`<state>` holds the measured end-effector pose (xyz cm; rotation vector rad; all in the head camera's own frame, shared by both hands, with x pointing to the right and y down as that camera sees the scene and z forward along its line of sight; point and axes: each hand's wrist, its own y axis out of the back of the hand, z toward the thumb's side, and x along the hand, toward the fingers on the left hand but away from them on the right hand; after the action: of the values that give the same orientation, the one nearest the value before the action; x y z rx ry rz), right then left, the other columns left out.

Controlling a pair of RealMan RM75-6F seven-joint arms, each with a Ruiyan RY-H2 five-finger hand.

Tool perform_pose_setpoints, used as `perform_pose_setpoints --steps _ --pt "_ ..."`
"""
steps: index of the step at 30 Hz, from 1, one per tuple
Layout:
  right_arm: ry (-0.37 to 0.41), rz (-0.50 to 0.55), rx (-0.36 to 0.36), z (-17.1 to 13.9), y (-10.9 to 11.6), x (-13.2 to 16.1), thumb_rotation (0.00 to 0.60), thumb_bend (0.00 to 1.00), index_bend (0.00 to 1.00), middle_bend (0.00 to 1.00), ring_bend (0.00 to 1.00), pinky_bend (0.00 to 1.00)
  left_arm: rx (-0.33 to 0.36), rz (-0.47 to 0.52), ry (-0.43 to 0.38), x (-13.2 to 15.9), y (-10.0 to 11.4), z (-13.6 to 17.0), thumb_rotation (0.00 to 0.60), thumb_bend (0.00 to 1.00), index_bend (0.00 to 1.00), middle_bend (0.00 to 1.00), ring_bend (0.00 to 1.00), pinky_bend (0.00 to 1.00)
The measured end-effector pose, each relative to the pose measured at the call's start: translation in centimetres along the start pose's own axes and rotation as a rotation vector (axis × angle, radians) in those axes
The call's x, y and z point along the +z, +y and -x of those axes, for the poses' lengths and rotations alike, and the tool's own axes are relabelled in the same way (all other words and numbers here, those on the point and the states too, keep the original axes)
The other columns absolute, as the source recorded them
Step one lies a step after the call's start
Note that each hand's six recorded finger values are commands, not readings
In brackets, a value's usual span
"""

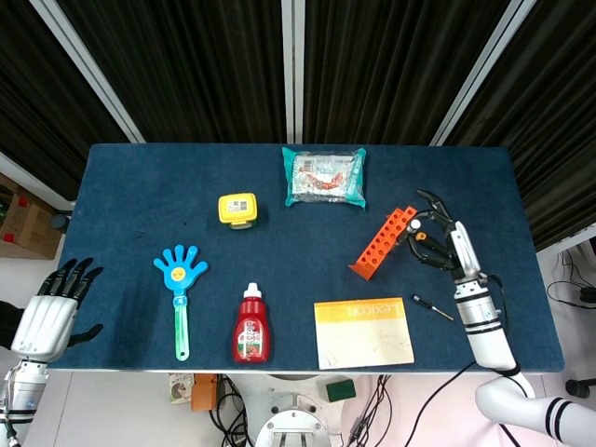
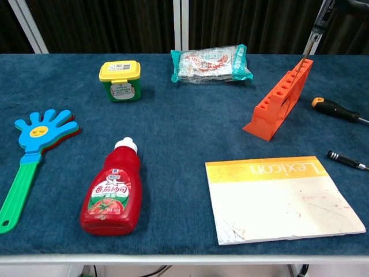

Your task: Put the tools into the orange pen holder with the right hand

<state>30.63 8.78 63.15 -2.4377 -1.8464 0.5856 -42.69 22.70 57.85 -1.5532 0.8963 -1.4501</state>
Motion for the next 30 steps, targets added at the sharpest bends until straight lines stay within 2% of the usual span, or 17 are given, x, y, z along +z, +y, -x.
perform_pose_setpoints --steps 12,20,30 --pt "0.014 -0.003 -0.004 0.4 -0.1 0.1 0.600 0.42 0.67 0.10 0.00 0.00 0.002 0.005 0.002 -0.1 0.1 0.0 0.600 0.05 0.15 0.07 0.03 0.18" --pt "-0.014 0.011 0.012 0.9 -0.7 -0.5 0.600 0.42 0.67 0.10 0.00 0.00 -0.009 0.000 -0.001 0.1 -0.1 -0.1 0.600 0.05 0.15 0.07 0.03 0.18" --pt "-0.035 -0.027 0.019 0.8 -1.0 -1.5 0.600 0.42 0.67 0.09 0.00 0.00 -0.009 0.002 0.003 -0.1 -0.1 -0.1 0.600 0.05 0.15 0.07 0.03 0.18"
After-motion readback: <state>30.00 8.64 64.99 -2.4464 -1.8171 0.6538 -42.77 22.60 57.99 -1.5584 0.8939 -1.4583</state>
